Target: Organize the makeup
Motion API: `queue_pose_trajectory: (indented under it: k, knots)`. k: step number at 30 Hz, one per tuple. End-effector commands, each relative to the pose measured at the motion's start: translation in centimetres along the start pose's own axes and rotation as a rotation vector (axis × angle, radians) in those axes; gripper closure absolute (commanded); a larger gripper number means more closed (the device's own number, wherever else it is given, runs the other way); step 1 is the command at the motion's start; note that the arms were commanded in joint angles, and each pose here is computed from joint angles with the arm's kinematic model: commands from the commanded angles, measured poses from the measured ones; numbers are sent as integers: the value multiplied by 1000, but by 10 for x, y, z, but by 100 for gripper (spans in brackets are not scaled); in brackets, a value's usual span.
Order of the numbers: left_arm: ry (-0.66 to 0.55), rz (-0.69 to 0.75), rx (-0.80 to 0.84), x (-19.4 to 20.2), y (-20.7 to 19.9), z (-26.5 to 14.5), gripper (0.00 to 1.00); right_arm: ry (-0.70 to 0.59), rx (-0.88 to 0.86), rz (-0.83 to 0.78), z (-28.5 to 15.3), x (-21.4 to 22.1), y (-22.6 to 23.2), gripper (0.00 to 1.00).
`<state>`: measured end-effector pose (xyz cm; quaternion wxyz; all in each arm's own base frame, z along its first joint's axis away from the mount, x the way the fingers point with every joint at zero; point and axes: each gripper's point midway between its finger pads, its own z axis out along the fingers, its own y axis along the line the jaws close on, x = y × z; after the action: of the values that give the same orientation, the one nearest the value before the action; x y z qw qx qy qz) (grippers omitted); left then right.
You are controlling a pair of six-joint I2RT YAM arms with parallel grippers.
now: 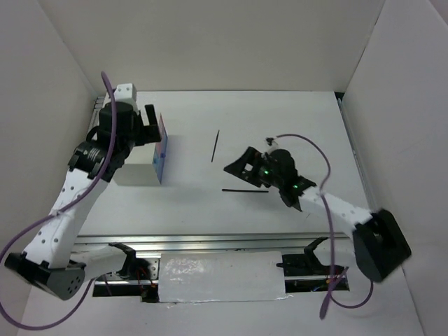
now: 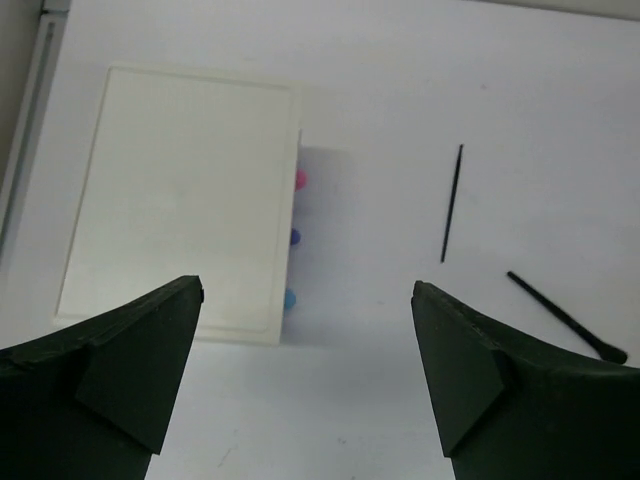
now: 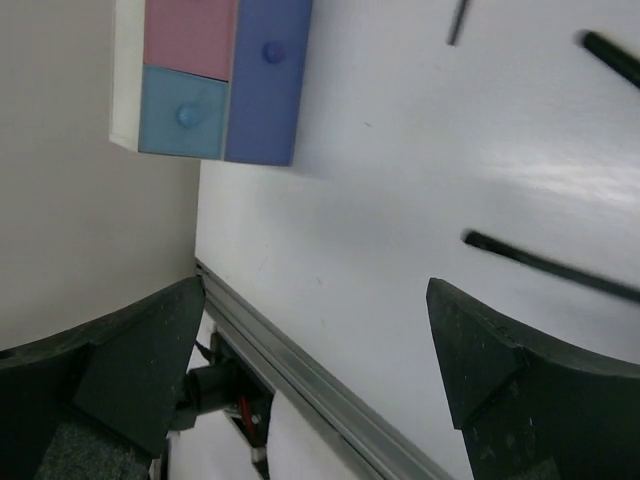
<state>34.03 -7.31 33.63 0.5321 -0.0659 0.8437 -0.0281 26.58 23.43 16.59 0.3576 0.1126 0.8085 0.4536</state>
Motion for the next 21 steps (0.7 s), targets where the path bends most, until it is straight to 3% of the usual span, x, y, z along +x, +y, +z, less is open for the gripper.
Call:
queue_pose_trajectory:
  k: [1, 3, 5, 6, 10, 14, 21]
  knots:
    - [-7, -15, -102, 25, 31, -9, 1, -17, -215, -62, 62, -22, 78, 0]
    - [-17, -38, -132, 47, 42, -4, 1, 7, -279, -41, 90, -22, 105, 1]
    - [-47, -66, -135, 62, 49, -7, 0, 94, -240, 15, 135, -1, 87, 4]
    - [-83, -82, -147, 59, 55, -15, 1, 95, -279, 19, 150, -6, 103, 7]
    - [-147, -98, -203, 56, 70, -25, 1, 197, -311, 87, 214, 25, 86, 17]
    - [-166, -116, -232, 56, 77, -27, 1, 268, -384, 118, 246, 41, 89, 30]
    - [-148, -107, -199, 59, 70, -23, 1, 306, -336, 141, 291, 56, 74, 32]
